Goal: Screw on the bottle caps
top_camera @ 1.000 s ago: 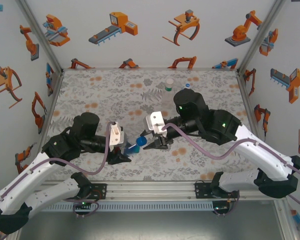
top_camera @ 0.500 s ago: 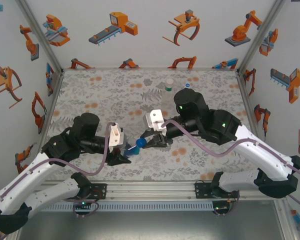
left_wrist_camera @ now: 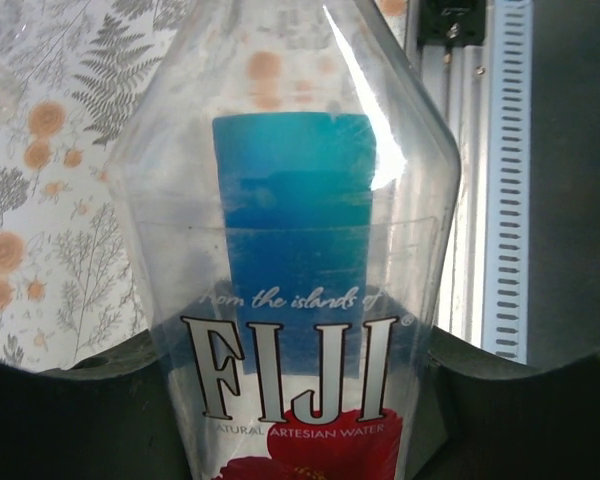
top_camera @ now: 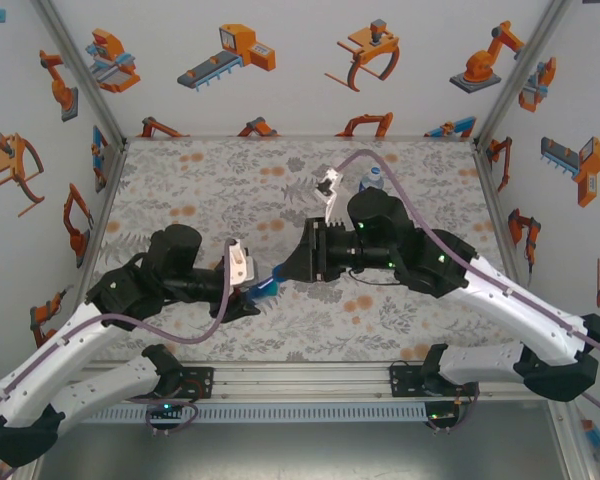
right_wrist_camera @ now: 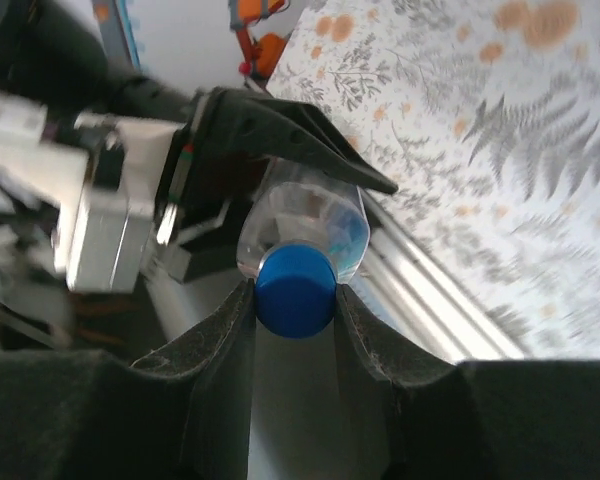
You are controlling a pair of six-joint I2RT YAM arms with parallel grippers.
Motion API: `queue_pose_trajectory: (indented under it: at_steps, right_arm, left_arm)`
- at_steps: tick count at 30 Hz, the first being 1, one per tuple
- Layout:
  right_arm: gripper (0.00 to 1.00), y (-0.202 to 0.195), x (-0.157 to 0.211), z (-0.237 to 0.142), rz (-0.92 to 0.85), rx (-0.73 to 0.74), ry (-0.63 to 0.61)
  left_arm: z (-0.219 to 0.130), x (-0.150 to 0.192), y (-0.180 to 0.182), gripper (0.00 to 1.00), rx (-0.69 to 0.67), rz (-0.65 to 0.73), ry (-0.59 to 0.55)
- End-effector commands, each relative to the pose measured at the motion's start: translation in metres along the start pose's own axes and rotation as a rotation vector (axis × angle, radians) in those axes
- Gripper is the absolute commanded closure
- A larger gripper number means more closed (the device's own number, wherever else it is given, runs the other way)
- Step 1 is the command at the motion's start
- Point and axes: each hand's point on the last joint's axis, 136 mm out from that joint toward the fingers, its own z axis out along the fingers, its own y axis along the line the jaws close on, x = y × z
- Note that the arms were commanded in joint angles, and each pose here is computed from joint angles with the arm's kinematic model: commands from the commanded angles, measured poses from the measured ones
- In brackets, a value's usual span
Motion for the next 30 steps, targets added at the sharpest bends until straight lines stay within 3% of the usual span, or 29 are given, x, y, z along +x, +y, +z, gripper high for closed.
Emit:
queue_pose_trajectory:
  at_steps: [1,6,9,12,16,24,30]
  right_arm:
    - [1.00,-0.025,-0.006,0.011,0.411,0.064,-0.105]
    - [1.00,-0.024,-0.010,0.011,0.336,0.098,-0.114]
    - [0.98,-0.016,-0.017,0.002,0.198,0.115,-0.113]
    - [0.71,-0.004,-0.027,-0.012,0.040,0.097,-0.139]
    - [0.55,0.018,-0.034,-0.029,-0.239,0.025,-0.174]
    - [0.50,0.069,-0.008,-0.051,-0.964,-0.203,-0.105]
    - [0.48,0.085,0.032,-0.055,-1.319,-0.434,0.026]
  left_arm:
    - [0.001,-0.017,0.010,0.93,-0.043,0.053,-0.060]
    - [0.003,-0.017,0.008,0.93,-0.025,0.053,-0.067]
    - [0.002,-0.019,0.004,0.94,-0.006,0.054,-0.074]
    - [0.001,-0.017,0.003,0.94,-0.004,0.053,-0.074]
    - [-0.002,-0.018,-0.003,0.94,0.019,0.054,-0.078]
    - [-0.008,-0.024,-0.020,0.93,0.101,0.064,-0.102]
    - [-0.013,-0.029,-0.030,0.95,0.156,0.045,-0.120]
